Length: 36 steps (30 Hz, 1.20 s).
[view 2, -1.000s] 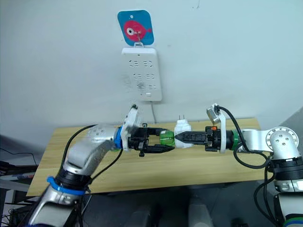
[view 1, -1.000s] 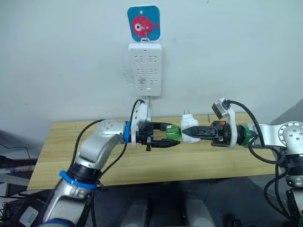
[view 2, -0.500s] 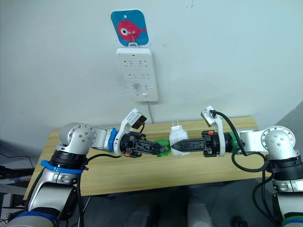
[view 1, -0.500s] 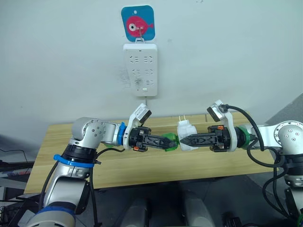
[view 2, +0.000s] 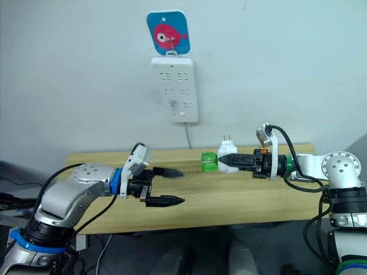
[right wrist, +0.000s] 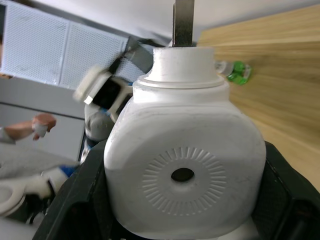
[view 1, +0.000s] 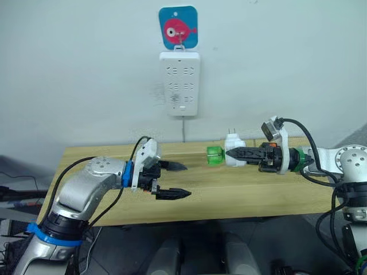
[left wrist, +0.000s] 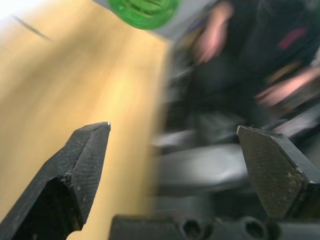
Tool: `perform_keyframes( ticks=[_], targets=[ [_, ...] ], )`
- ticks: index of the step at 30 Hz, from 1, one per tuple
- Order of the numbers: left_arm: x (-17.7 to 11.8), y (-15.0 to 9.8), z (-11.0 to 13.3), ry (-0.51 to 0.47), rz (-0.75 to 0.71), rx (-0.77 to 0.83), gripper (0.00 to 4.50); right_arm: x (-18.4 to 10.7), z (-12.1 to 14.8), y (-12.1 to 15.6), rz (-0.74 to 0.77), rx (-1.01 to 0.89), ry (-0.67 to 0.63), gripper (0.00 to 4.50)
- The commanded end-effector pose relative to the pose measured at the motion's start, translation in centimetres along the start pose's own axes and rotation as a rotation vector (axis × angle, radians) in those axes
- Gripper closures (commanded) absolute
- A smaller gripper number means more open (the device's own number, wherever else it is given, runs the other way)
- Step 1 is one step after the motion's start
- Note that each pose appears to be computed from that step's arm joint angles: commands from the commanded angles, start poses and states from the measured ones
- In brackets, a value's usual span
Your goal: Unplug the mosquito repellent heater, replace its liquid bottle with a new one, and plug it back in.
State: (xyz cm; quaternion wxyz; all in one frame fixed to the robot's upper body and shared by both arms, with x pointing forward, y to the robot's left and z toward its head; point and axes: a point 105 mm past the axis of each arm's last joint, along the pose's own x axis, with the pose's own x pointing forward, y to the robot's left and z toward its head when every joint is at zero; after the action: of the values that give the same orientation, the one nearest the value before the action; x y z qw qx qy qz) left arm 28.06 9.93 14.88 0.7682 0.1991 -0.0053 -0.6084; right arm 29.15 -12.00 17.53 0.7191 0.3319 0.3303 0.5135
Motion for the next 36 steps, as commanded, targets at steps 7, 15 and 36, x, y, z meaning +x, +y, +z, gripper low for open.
perform_keyframes(
  ticks=[7,15,36],
  targets=[
    [0.8,0.3,3.1,-0.210,0.162,0.990,0.02,0.4,1.5,2.4,0.083,-0.004,-0.020,1.50],
    [2.6,1.4,3.7,-0.249,0.218,1.096,0.02,1.5,0.8,3.7,0.124,0.003,0.004,1.50],
    [3.1,1.4,5.0,-0.350,0.188,1.091,2.25,1.7,0.5,4.1,0.122,-0.006,0.021,1.50]
  ],
)
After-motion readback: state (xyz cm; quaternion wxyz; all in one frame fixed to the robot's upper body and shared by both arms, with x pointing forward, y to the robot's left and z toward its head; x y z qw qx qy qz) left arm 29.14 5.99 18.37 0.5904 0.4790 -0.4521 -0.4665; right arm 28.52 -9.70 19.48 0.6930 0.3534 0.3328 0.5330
